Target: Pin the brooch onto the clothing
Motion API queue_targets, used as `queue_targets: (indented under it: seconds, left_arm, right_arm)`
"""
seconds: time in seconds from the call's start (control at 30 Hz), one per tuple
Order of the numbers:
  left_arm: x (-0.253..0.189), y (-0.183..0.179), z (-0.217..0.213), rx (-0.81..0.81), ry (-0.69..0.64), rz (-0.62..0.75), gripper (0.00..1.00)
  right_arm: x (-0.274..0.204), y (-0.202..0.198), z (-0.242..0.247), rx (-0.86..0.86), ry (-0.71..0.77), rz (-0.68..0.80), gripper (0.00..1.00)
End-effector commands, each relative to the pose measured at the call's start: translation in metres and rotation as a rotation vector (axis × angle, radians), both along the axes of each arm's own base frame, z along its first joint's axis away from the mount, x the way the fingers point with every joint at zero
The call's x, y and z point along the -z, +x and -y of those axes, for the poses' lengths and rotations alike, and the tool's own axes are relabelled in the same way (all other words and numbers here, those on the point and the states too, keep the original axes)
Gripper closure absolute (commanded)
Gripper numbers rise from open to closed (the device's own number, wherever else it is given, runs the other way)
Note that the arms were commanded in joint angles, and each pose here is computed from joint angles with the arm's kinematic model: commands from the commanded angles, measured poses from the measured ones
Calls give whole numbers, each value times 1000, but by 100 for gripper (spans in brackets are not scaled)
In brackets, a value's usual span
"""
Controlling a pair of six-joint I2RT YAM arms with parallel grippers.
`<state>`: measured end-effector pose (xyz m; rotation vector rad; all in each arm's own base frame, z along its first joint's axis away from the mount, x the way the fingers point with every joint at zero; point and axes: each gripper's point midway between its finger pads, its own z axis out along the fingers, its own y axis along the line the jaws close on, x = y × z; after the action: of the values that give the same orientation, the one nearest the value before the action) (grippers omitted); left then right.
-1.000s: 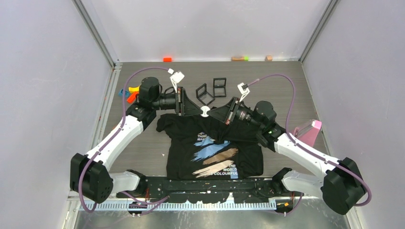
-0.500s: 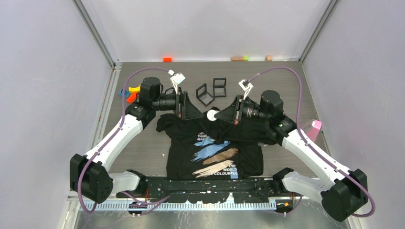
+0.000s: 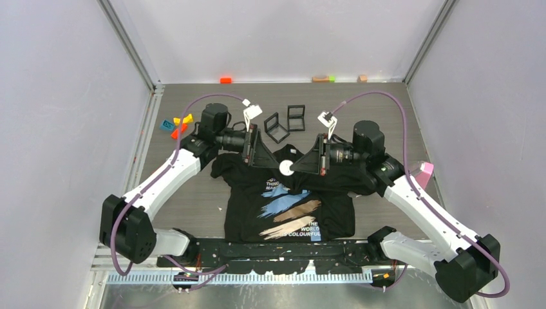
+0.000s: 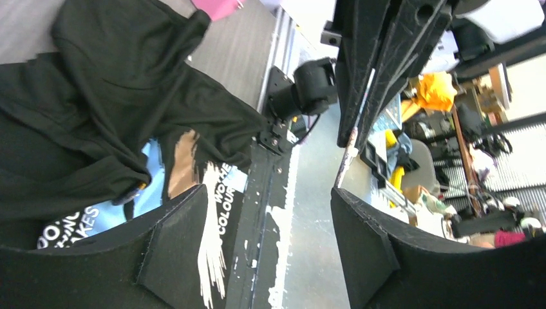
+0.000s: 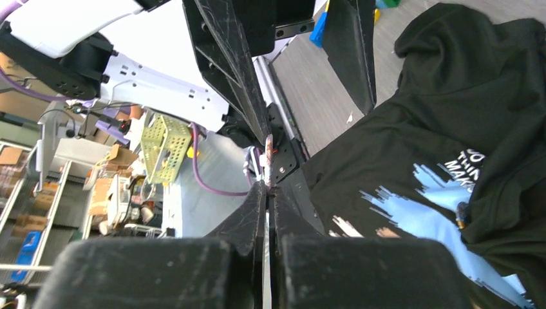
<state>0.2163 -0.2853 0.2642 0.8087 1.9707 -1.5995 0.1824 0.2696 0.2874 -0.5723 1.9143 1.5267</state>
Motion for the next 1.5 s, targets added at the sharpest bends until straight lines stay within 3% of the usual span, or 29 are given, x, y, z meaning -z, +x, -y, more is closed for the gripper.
queue_targets:
  seconds: [0.0, 0.27, 0.4, 0.73, 0.87, 1.0, 1.33, 1.47]
  left_arm:
    - [-21, -24, 10, 141, -57, 29, 30]
    - [-22, -31, 18, 181, -83, -7, 49]
    - [-25, -34, 19, 197, -94, -5, 44]
    - [-32, -41, 21, 229, -131, 14, 44]
    - [-30, -43, 23, 237, -128, 7, 50]
    - [-29, -44, 24, 244, -128, 0, 63]
    - [-26, -44, 24, 251, -120, -11, 66]
    - [-23, -45, 25, 254, -110, -25, 72]
  right_arm:
    - [-25, -8, -1, -59, 34, 61, 99]
    - [-17, -9, 0, -73, 5, 43, 99]
    - [-14, -9, 0, -73, -4, 40, 99]
    - [-10, -8, -1, -77, -11, 29, 99]
    - [-11, -8, -1, -74, -9, 32, 99]
    - [-14, -7, 0, -67, -6, 44, 99]
    - [-20, -8, 2, -57, -4, 71, 99]
    - [-23, -9, 3, -55, -2, 82, 99]
